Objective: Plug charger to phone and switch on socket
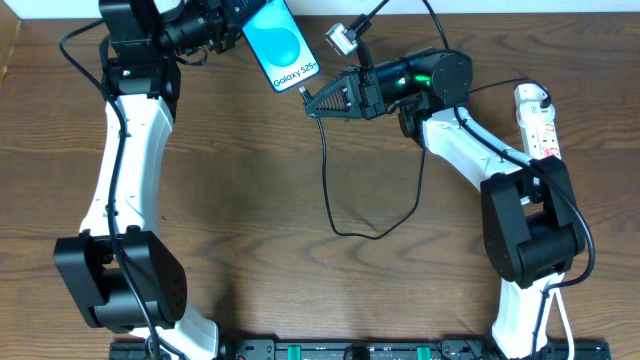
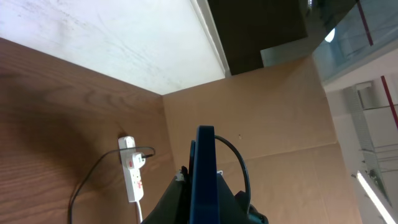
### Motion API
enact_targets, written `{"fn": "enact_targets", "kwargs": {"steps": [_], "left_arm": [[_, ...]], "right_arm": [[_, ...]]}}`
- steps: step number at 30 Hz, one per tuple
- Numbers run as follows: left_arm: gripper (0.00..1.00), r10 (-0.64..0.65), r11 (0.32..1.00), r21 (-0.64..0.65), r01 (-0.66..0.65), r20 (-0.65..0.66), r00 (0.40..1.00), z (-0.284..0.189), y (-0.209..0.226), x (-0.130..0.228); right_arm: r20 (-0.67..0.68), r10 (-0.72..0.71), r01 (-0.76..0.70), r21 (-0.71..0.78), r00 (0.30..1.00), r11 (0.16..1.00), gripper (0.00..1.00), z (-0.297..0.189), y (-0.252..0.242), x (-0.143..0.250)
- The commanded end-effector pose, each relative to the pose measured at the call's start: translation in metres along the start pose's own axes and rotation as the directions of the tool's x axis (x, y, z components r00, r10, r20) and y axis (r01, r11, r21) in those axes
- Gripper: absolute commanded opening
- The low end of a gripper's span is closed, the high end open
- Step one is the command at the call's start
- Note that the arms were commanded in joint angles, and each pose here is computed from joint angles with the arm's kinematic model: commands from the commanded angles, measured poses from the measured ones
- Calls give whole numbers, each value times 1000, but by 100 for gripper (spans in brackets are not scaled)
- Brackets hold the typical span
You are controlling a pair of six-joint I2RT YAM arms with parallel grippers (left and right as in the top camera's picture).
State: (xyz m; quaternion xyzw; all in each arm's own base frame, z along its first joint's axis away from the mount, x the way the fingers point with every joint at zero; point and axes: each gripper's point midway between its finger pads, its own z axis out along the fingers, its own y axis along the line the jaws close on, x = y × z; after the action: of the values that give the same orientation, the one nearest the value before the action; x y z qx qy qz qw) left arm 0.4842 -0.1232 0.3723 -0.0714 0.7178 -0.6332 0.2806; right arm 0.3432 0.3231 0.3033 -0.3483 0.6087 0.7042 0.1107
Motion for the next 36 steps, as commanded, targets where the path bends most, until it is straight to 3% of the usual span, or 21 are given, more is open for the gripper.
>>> {"fn": "enact_targets", "kwargs": {"steps": [1, 28, 36], "left_arm": [[8, 35, 999, 17, -35, -19, 999, -1, -8, 2], [8, 81, 996, 40, -78, -66, 995, 10, -13, 16], [8, 81, 996, 41, -78, -68, 994, 11, -13, 17]], "right_arm": [[-10, -14, 14, -2, 1000, 1000, 1, 2, 3, 0], [10, -20, 20, -3, 1000, 1000, 1, 1, 3, -4], [182, 62, -61, -10, 981, 998, 1, 0, -4, -33]]}}
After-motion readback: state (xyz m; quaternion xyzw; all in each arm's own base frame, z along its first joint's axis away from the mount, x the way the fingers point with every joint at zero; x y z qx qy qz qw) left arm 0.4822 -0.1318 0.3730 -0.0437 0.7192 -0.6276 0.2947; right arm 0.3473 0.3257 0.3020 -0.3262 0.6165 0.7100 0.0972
